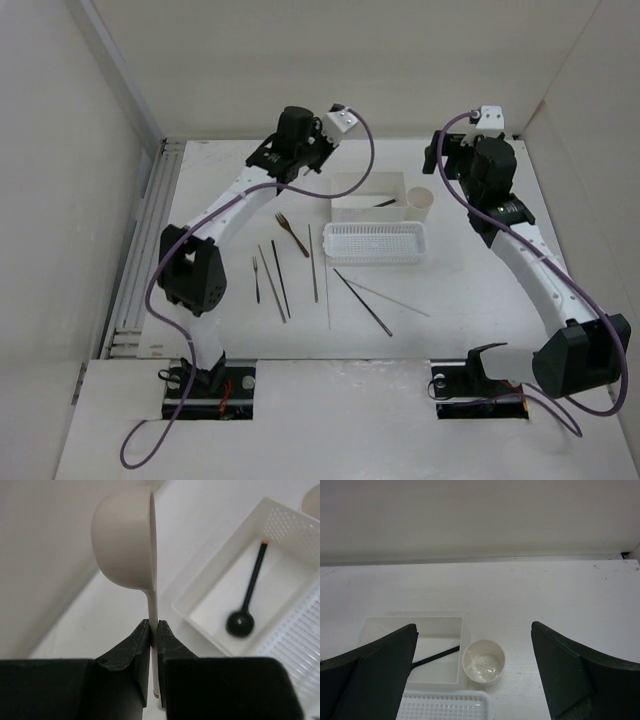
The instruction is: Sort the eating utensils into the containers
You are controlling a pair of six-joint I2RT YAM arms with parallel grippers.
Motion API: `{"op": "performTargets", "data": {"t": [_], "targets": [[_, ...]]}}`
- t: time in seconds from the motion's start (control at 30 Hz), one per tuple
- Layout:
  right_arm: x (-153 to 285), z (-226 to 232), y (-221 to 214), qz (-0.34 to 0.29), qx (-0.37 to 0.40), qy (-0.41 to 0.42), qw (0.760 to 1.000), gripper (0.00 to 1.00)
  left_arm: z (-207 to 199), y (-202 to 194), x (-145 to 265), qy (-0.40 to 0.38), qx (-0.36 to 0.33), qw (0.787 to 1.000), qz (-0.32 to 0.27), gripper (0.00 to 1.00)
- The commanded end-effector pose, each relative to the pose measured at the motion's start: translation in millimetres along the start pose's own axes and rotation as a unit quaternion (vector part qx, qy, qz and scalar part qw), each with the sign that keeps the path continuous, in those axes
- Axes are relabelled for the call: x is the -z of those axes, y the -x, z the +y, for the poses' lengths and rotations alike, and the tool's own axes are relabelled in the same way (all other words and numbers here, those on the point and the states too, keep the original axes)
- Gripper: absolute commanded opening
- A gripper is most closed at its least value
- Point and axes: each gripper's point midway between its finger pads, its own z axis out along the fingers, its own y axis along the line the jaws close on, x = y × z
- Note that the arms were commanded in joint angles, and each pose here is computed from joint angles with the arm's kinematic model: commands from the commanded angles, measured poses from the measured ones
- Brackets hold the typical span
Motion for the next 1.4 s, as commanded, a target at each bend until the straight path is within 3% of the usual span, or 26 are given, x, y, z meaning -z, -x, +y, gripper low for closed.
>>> {"op": "performTargets", "data": {"t": [0.0, 0.17, 0.33, 0.43, 0.63, 0.77, 0.87, 1.0, 1.13, 1.2, 1.23, 1.27, 1.3, 1.37], "targets": [[3.4, -0.7, 44.4, -0.064, -0.002, 0.008, 0.998, 1.00, 5.1, 59.3, -29.0, -0.004, -0.166, 0.980, -0.107, 0.00], [5.1, -24.5, 40.9, -0.065, -0.004, -0.021, 0.998, 1.00, -32.2, 80.0, -54.0, -0.024, -0.234, 0.958, -0.162, 0.00], [9.4, -39.8, 39.9, -0.067, -0.005, -0.041, 0.997, 1.00, -70.1, 64.1, -76.0, -0.067, -0.238, 0.957, -0.152, 0.00], [9.4, -49.1, 40.7, -0.068, 0.004, -0.052, 0.996, 1.00, -86.3, 46.9, -85.9, -0.092, -0.232, 0.958, -0.140, 0.09], [13.2, -51.7, 49.4, -0.077, 0.014, -0.052, 0.996, 1.00, -84.0, 28.1, -98.1, -0.063, -0.189, 0.973, -0.116, 0.23], [15.5, -46.0, 52.2, -0.080, 0.032, -0.033, 0.996, 1.00, -85.5, 10.9, -101.6, -0.060, -0.178, 0.977, -0.097, 0.46], [18.1, -39.5, 55.0, -0.083, 0.044, -0.013, 0.995, 1.00, -83.4, 21.7, -97.7, -0.054, -0.164, 0.978, -0.112, 0.46], [23.8, -31.0, 60.9, -0.091, 0.060, 0.013, 0.994, 1.00, -76.9, 31.9, -93.2, -0.036, -0.142, 0.981, -0.123, 0.58], [33.0, 8.1, 43.7, -0.065, 0.150, 0.137, 0.977, 1.00, -24.4, 90.8, -55.6, 0.057, -0.066, 0.982, -0.165, 0.62], [44.0, 37.2, 14.5, -0.008, 0.177, 0.219, 0.960, 1.00, 6.6, 108.3, -33.4, 0.104, 0.001, 0.979, -0.173, 0.65], [47.2, 49.5, -23.8, 0.060, 0.196, 0.252, 0.946, 1.00, 41.4, 104.7, -13.7, 0.165, 0.044, 0.972, -0.161, 0.67], [41.1, 49.6, -24.5, 0.061, 0.206, 0.254, 0.943, 1.00, 47.9, 102.8, -6.0, 0.167, 0.072, 0.970, -0.158, 0.67], [51.2, 58.7, -56.4, 0.127, 0.214, 0.268, 0.931, 0.97, 70.8, 91.9, 8.2, 0.219, 0.107, 0.960, -0.140, 0.67], [53.2, 65.9, -95.8, 0.200, 0.233, 0.277, 0.910, 0.92, 103.2, 63.3, 38.5, 0.278, 0.184, 0.936, -0.114, 0.67]]}}
